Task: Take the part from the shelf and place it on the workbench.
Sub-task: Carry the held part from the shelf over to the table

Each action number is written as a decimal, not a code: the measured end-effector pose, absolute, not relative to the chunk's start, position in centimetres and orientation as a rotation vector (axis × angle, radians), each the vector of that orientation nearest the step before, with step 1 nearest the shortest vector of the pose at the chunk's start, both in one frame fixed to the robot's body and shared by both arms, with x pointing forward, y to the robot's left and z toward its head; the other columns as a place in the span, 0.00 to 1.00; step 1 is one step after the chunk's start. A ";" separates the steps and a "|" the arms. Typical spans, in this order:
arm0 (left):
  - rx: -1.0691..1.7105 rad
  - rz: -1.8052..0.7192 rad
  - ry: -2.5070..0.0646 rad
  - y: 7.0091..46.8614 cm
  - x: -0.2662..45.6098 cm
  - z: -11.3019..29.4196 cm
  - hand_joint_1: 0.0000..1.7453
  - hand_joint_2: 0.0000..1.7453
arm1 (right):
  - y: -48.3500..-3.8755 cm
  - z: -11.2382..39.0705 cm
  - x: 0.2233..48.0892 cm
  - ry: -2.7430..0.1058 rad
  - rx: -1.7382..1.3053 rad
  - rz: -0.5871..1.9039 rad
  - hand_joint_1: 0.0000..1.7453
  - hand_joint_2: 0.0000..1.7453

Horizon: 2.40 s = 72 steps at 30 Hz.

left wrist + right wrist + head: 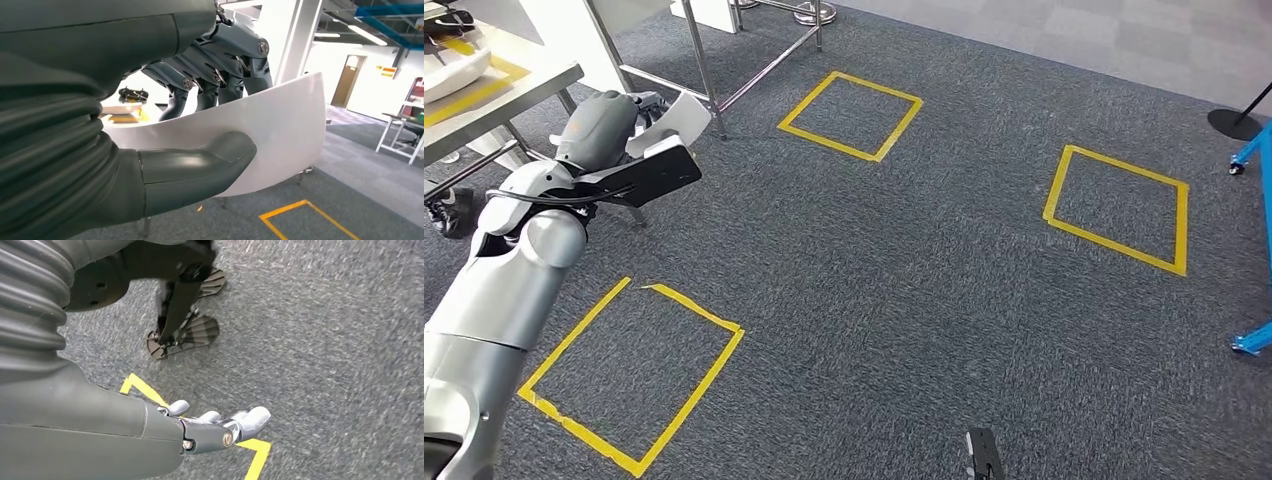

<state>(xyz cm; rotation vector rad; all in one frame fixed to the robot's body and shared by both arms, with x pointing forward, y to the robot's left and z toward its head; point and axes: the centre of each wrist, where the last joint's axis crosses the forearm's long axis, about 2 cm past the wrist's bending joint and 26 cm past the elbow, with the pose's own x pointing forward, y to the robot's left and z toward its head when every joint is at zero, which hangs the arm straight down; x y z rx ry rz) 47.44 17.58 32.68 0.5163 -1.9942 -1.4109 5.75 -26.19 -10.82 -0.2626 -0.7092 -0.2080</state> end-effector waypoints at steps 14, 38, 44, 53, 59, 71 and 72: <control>0.513 -1.411 -1.992 17.3 47.3 33.0 0.82 1.00 | -26.2 -10.9 5.5 -0.703 -0.267 -0.210 0.00 1.00; 0.524 -1.406 -1.969 18.0 47.5 32.8 0.82 1.00 | -26.3 -10.9 5.3 -0.695 -0.271 -0.221 0.00 1.00; 0.534 -1.401 -1.966 18.0 47.6 32.9 0.82 1.00 | -26.3 -10.9 5.4 -0.699 -0.283 -0.230 0.00 1.00; 0.619 -1.395 -1.914 18.5 47.6 31.8 0.82 1.00 | -26.3 -10.9 5.3 -0.701 -0.287 -0.241 0.00 1.00; 0.629 -1.397 -1.915 18.5 47.6 31.8 0.82 1.00 | -26.3 -10.9 5.4 -0.704 -0.286 -0.241 0.00 1.00; 0.630 -1.399 -1.908 18.6 47.6 31.6 0.82 1.00 | -26.4 -10.8 5.6 -0.705 -0.284 -0.233 0.00 1.00; 0.634 -1.399 -1.906 18.7 47.6 31.6 0.82 1.00 | -26.3 -10.8 5.6 -0.707 -0.283 -0.233 0.00 1.00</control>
